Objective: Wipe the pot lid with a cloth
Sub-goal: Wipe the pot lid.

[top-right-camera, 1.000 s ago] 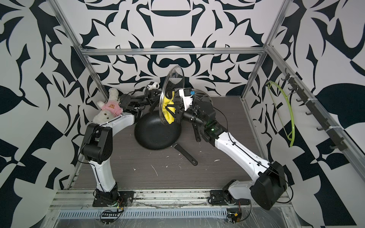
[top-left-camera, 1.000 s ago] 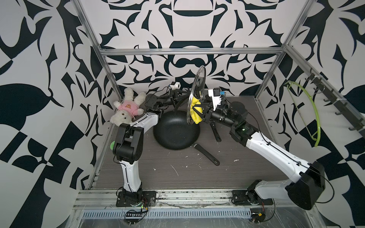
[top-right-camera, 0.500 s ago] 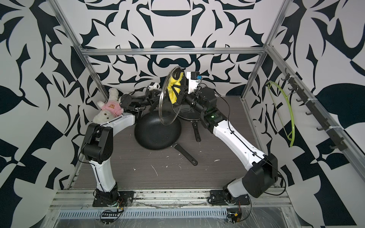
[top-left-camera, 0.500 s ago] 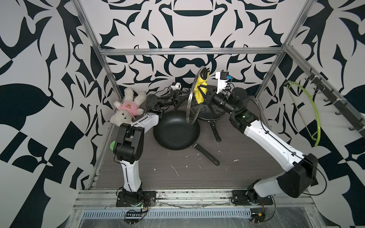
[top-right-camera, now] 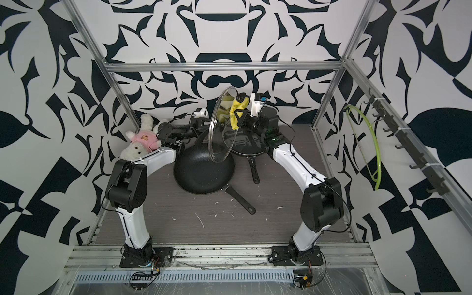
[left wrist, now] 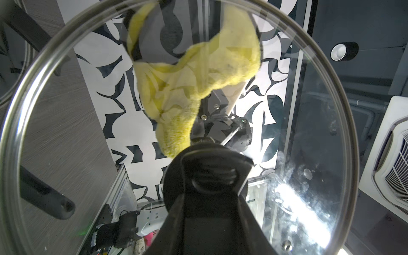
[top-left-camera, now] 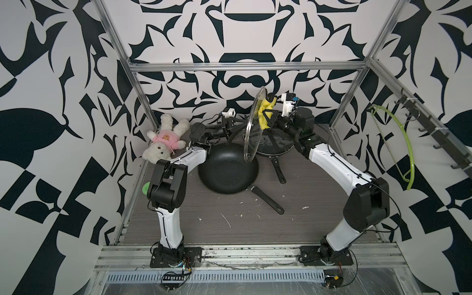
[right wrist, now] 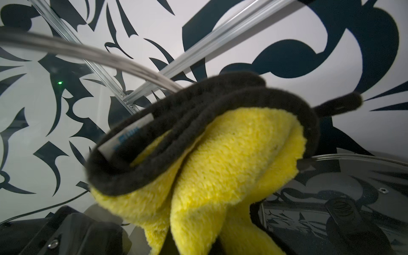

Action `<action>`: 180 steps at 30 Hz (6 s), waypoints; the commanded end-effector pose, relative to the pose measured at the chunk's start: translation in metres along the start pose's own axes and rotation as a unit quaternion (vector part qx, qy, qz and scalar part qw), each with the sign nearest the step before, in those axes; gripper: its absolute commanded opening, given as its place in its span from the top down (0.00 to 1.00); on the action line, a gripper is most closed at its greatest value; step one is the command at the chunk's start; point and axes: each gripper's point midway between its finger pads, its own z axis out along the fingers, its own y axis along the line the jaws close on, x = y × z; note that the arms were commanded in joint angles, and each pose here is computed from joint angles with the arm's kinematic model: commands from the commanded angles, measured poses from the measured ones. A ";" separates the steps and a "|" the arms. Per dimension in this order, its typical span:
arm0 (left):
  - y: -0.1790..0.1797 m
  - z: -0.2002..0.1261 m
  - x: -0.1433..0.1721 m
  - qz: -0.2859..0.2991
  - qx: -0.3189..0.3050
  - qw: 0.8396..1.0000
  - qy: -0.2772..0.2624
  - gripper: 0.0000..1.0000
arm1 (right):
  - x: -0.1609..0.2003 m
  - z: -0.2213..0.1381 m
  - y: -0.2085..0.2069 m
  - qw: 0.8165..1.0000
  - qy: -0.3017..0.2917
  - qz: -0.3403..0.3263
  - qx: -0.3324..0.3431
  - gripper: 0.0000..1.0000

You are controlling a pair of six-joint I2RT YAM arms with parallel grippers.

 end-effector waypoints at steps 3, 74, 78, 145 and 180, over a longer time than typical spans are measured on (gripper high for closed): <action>-0.049 0.011 0.018 0.007 0.055 0.998 0.008 1.00 | 0.010 -0.007 0.007 1.000 0.002 0.008 -0.024 1.00; -0.042 0.008 0.018 0.020 0.057 0.998 -0.007 1.00 | -0.033 0.006 -0.007 0.999 -0.042 -0.001 0.022 1.00; -0.051 0.008 0.021 0.027 0.062 0.998 -0.007 1.00 | -0.010 0.013 -0.021 0.999 -0.017 0.010 0.027 1.00; -0.042 0.011 0.014 0.057 0.051 0.997 0.006 1.00 | -0.059 -0.035 0.086 0.994 -0.073 -0.061 -0.046 1.00; -0.081 0.014 0.007 0.073 0.101 0.992 -0.029 1.00 | 0.101 -0.090 0.086 0.985 0.105 -0.012 -0.137 1.00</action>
